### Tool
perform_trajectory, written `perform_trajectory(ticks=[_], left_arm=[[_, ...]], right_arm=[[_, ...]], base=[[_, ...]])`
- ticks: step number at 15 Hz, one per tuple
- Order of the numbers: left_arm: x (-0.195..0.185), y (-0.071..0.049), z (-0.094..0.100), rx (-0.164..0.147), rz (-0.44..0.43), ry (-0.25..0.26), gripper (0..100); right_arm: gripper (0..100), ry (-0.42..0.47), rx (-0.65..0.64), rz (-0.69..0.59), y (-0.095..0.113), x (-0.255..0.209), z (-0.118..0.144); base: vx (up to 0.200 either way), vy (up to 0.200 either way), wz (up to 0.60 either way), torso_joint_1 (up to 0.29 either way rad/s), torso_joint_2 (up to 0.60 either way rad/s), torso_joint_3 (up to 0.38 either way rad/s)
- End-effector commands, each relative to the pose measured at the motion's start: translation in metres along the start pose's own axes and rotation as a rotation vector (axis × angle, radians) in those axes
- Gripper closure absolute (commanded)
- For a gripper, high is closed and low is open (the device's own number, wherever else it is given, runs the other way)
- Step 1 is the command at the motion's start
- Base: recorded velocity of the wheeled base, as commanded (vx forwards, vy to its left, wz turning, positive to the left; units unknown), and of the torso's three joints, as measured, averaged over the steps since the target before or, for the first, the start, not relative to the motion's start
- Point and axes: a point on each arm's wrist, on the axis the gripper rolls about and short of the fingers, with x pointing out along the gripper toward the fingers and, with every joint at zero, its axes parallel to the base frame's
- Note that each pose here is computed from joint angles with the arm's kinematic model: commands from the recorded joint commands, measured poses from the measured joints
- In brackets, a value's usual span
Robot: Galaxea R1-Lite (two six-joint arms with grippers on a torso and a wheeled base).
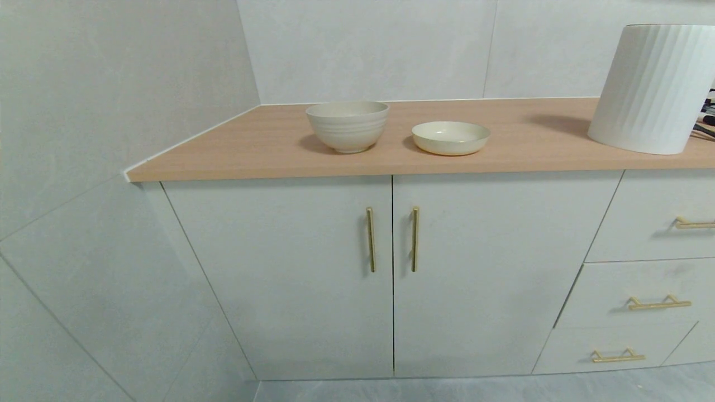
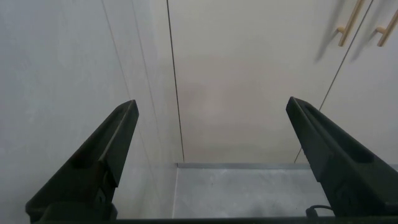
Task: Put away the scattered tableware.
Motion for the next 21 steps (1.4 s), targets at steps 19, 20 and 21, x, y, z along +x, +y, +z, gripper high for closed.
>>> perform_trajectory(ticks=[19,20,21], left_arm=[[0.000,0.000,0.000,0.000,0.001,0.003,0],[0.000,0.000,0.000,0.000,0.001,0.003,0],[0.000,0.000,0.000,0.000,0.001,0.001,0]], right_arm=[[0,0.406,0.125,0.901,0.059,0.148,0.127],[0,0.423,0.139,0.915,0.066,0.160,0.124],[0,0.443,0.152,0.934,0.081,0.188,0.117]], base=[[0.000,0.000,0.00,0.000,0.00,0.000],[0.000,0.000,0.00,0.000,0.00,0.000],[0.000,0.000,0.00,0.000,0.00,0.000]])
